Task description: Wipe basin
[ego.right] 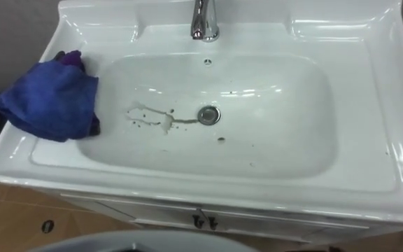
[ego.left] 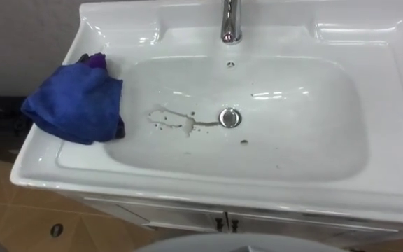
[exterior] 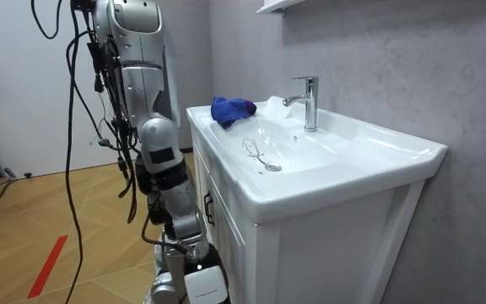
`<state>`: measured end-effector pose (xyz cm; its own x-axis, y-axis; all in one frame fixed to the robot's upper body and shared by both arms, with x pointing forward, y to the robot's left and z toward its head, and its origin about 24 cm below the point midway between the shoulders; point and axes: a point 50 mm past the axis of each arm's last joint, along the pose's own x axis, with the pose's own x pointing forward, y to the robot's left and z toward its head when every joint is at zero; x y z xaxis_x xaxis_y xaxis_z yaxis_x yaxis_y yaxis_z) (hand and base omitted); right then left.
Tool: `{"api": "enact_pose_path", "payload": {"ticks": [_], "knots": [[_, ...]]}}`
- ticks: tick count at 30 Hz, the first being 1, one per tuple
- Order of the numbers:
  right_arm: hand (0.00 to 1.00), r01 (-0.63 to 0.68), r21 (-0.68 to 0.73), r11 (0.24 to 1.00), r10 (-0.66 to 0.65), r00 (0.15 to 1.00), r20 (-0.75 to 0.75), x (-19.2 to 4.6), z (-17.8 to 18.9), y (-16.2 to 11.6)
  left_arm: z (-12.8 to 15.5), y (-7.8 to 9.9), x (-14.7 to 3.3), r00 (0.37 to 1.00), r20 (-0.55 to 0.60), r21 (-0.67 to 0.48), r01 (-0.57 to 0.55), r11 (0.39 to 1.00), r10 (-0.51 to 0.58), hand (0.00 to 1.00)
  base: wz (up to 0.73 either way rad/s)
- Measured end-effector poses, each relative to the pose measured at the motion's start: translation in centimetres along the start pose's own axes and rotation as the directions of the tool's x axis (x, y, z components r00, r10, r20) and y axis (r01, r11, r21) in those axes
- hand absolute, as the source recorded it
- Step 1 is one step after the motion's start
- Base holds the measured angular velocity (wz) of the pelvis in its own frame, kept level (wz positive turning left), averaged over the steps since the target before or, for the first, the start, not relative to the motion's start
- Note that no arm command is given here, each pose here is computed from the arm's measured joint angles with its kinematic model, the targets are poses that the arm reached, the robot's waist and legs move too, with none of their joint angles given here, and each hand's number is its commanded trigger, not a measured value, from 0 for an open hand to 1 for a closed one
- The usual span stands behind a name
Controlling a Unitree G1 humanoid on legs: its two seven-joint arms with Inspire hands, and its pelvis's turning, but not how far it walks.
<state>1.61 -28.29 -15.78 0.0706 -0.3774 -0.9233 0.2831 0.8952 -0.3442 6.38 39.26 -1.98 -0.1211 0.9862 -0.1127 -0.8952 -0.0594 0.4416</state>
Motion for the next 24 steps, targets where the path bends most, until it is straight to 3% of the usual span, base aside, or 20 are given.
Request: {"api": "enact_pose_path", "payload": {"ticks": [6,12,20,24], "knots": [[0.00,-0.003,-0.021,1.000,0.004,1.000,0.029,-0.1,-0.2,0.2,5.1,-0.7,-0.6,0.987,0.161,-0.191,0.017,0.981,0.015,0.00,-0.02],[0.00,-0.023,-0.047,0.999,0.024,0.999,0.024,-0.1,-0.6,0.4,8.5,-0.9,-1.3,0.971,0.235,-0.320,0.041,0.947,0.038,0.00,-0.01],[0.00,-0.037,-0.043,0.998,0.038,0.999,0.004,-0.1,-1.3,0.6,12.3,-0.4,-3.1,0.852,0.515,-0.278,0.066,0.958,0.090,0.00,0.03],[0.00,-0.061,-0.048,0.997,0.062,0.998,0.024,-0.1,-0.8,0.9,12.9,-1.7,-4.8,0.811,0.584,-0.238,0.164,0.957,0.006,0.00,0.00]]}}
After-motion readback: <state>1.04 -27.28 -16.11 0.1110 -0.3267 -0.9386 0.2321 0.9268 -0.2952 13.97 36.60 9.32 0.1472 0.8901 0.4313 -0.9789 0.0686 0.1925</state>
